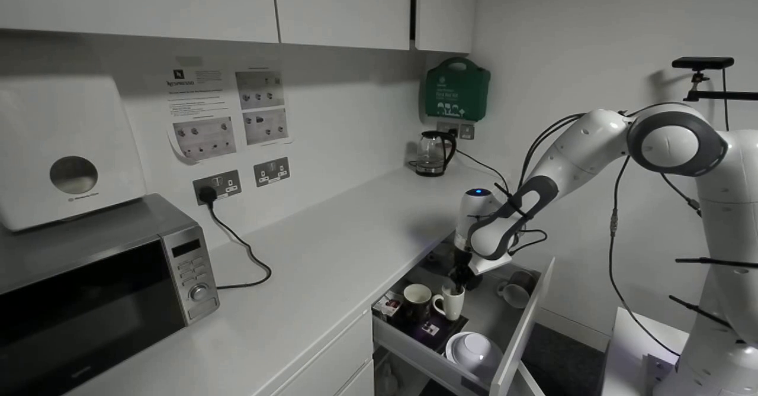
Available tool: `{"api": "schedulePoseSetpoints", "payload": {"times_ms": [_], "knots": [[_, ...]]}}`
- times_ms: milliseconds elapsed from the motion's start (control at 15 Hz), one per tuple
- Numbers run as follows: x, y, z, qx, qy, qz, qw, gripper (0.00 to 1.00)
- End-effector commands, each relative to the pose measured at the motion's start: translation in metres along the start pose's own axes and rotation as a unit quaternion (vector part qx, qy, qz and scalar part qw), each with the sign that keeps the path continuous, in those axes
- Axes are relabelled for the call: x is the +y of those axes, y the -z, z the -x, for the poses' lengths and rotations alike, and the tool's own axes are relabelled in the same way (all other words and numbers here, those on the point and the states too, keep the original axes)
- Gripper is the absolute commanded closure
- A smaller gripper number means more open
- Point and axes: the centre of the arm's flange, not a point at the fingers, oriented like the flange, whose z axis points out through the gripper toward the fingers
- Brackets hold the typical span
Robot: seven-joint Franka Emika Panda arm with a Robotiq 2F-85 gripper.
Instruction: Remove the white and mug and the black mugs from the drawer, push the drawer closed, close the open bottom cabinet
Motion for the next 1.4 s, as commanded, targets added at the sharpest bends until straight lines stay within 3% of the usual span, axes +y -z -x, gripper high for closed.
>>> {"api": "schedulePoseSetpoints", "payload": {"times_ms": [0, 600, 1333], "knots": [[0.017, 0.046, 0.027, 0.017, 0.012, 0.002, 0.9998, 0.98], [0.039, 0.095, 0.042, 0.052, 0.025, 0.020, 0.9981, 0.98], [0.005, 0.173, 0.045, 0.093, 0.037, 0.039, 0.9942, 0.98]]}}
